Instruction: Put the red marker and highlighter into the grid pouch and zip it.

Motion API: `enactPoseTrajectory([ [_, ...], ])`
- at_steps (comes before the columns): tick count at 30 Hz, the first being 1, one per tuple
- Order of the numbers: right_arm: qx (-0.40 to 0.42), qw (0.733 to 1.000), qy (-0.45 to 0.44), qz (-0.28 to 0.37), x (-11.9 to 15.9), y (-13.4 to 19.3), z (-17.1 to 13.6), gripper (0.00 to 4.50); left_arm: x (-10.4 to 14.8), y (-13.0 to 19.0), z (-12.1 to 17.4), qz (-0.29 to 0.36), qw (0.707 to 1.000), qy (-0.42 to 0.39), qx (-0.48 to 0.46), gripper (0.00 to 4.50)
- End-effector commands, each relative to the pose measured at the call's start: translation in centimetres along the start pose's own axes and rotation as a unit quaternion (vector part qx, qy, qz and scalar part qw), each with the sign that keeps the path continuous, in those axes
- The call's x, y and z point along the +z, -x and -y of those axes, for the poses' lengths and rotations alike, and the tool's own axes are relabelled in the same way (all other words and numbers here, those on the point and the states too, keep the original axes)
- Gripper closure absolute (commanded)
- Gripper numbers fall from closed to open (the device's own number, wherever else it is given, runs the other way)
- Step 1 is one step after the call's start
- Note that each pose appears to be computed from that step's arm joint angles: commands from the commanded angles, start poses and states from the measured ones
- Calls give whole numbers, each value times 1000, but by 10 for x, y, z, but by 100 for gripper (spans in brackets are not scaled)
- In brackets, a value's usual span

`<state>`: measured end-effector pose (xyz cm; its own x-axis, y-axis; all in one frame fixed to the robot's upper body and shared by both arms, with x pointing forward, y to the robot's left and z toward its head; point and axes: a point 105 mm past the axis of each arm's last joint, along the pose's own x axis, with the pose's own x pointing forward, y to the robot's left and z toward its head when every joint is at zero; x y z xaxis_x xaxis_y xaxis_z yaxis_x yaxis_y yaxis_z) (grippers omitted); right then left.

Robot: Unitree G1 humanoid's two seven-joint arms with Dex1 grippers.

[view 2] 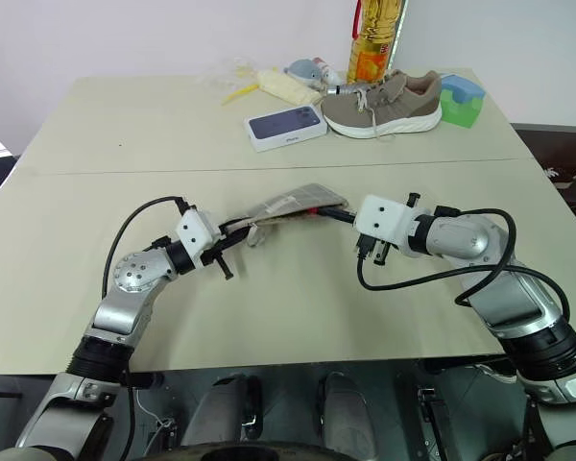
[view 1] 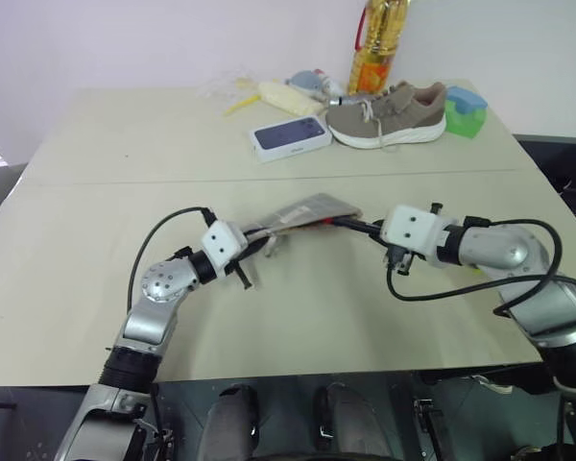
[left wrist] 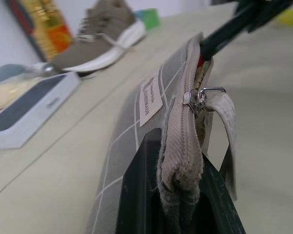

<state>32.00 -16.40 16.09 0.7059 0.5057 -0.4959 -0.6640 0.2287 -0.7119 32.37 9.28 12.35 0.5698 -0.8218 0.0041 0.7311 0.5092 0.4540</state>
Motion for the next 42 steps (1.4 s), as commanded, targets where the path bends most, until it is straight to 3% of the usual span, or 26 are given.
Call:
enactPoseTrajectory([
  [1,24,996,83,30,26,5,-4,411,20,-3,13,31,998,-27,-51,450],
  [7,54,993,96,51,39,3,-17,411,23,-6,21,36,996,-26,-76,450],
  [12,29,996,65,53,40,9,-8,164,23,-6,22,35,997,-21,-73,450],
  [15,18,998,-11,61,36,21,-3,7,19,-6,22,28,997,-17,-66,450],
  [19,-30,986,-147,69,19,42,13,7,14,-5,18,19,999,-17,-45,450],
  [22,-102,967,-229,45,-10,55,29,7,11,-6,15,16,999,-15,-33,450],
  [25,-184,913,-364,-23,-62,68,40,2,11,-10,13,17,999,-14,-26,450],
  [26,-224,884,-406,-59,-82,75,42,2,11,-11,13,18,999,-14,-25,450],
  [28,-347,795,-477,-142,-126,95,48,2,11,-14,12,19,999,-12,-23,450],
  [30,-384,741,-524,-171,-141,101,39,2,10,-16,12,20,999,-11,-24,450],
  [35,-406,667,-591,-200,-153,97,14,2,10,-20,13,24,999,-9,-26,450],
  [42,-382,617,-658,-198,-150,73,-8,2,13,-25,14,33,999,-5,-26,450],
])
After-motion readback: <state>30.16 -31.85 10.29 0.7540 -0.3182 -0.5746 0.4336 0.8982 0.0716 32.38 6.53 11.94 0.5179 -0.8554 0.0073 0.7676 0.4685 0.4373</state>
